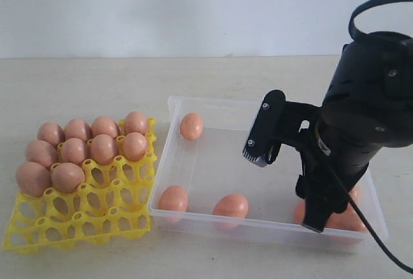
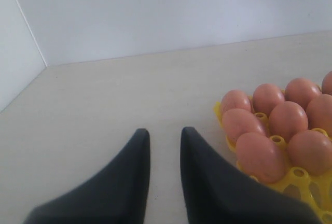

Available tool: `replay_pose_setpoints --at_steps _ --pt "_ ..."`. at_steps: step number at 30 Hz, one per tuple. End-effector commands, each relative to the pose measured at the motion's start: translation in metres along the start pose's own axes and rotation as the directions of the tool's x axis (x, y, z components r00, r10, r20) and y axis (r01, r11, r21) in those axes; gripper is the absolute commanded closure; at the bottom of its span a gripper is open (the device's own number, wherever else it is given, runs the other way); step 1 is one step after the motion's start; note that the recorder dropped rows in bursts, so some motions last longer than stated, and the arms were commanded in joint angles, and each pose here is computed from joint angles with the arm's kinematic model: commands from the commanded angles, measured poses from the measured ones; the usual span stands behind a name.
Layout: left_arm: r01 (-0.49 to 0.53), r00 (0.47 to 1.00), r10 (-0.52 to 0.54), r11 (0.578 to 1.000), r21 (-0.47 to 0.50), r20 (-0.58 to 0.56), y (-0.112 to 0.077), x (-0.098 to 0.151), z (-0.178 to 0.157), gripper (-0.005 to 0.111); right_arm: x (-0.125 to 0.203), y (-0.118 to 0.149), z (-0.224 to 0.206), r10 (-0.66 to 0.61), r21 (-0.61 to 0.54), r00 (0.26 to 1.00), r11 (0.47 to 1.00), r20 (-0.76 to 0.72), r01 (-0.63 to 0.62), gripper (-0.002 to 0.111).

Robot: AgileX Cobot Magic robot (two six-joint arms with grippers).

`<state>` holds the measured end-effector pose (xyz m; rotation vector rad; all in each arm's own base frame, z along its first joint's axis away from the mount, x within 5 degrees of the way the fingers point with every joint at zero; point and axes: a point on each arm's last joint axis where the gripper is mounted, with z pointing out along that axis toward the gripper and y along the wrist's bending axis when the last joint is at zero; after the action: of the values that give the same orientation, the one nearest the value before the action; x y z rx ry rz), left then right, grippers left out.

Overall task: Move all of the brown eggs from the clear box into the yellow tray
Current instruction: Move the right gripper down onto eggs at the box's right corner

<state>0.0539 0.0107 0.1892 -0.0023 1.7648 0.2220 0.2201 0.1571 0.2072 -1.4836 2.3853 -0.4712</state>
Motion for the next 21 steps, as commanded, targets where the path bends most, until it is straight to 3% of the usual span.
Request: replay_pose_setpoints --at_steps 1,5,21 --pt "0.004 1.000 -0.004 1.000 -0.001 0.000 0.000 0.001 0.000 0.085 0.006 0.007 -0.003 -0.136 -0.093 0.991 0.987 -0.013 0.135 0.045" --pt "0.004 1.000 -0.004 1.000 -0.001 0.000 0.000 0.001 0.000 0.085 0.010 0.011 -0.004 -0.244 -0.151 0.969 0.960 -0.036 0.236 0.045" --pt "0.004 1.000 -0.004 1.000 -0.001 0.000 0.000 0.001 0.000 0.085 0.000 0.007 0.002 -0.388 -0.074 0.921 0.918 0.042 0.390 0.045"
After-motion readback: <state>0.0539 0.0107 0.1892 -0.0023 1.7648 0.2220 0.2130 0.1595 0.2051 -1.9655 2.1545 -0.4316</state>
